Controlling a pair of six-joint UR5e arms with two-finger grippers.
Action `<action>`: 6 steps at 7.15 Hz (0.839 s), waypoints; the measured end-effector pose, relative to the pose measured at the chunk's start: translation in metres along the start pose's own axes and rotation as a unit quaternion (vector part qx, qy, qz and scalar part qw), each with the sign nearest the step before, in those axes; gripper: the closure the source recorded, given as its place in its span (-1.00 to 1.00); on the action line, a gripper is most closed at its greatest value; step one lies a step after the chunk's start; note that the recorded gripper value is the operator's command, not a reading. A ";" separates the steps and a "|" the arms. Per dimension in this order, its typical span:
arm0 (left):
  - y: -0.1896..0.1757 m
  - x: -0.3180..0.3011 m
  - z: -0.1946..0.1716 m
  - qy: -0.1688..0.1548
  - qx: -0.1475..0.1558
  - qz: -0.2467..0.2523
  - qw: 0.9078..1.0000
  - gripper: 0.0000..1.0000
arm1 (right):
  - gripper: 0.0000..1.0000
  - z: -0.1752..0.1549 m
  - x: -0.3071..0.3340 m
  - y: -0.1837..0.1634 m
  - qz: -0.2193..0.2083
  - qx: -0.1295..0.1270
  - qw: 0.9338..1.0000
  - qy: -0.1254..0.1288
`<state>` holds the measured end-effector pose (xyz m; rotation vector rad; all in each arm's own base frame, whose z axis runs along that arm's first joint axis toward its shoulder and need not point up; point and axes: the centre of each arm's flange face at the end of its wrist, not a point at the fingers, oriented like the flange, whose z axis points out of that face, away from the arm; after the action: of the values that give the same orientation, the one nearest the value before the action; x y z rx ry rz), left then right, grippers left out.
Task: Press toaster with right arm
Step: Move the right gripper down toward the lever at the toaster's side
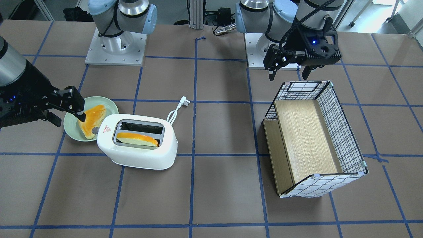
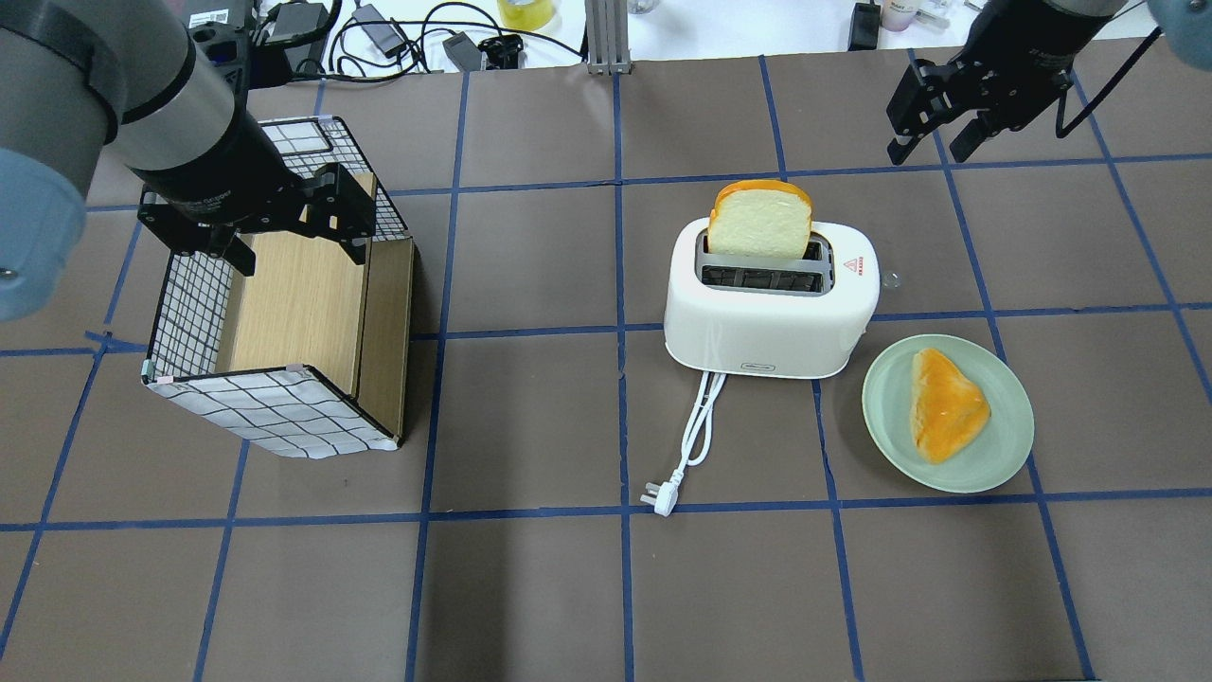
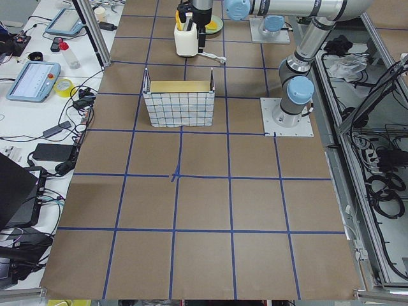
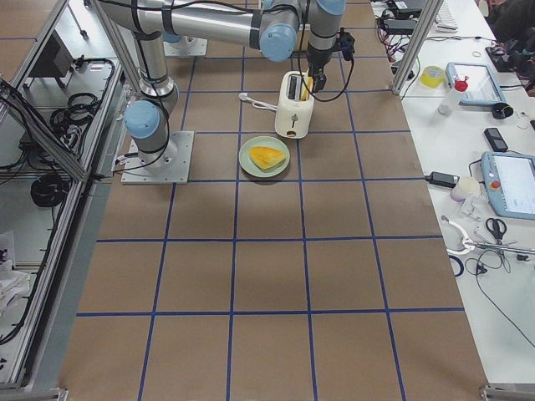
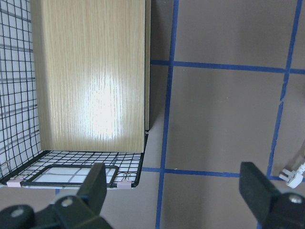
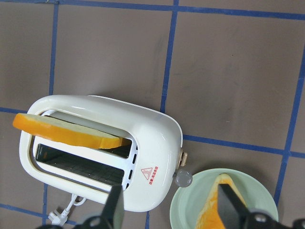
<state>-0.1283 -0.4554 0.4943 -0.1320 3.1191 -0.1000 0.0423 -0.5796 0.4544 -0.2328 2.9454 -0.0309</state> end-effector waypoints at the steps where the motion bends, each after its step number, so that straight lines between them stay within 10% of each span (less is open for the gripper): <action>1: 0.000 0.000 0.000 0.000 0.000 0.000 1.000 -1.00 | 0.56 0.006 0.008 -0.003 -0.009 -0.001 1.000 -0.013; 6: 0.000 0.000 0.000 0.000 0.000 0.000 1.000 -1.00 | 0.91 0.031 0.045 -0.002 0.003 -0.007 0.997 -0.077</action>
<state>-0.1283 -0.4555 0.4942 -0.1319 3.1191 -0.0995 0.0045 -0.5885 0.4160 -0.2182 2.7927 0.0079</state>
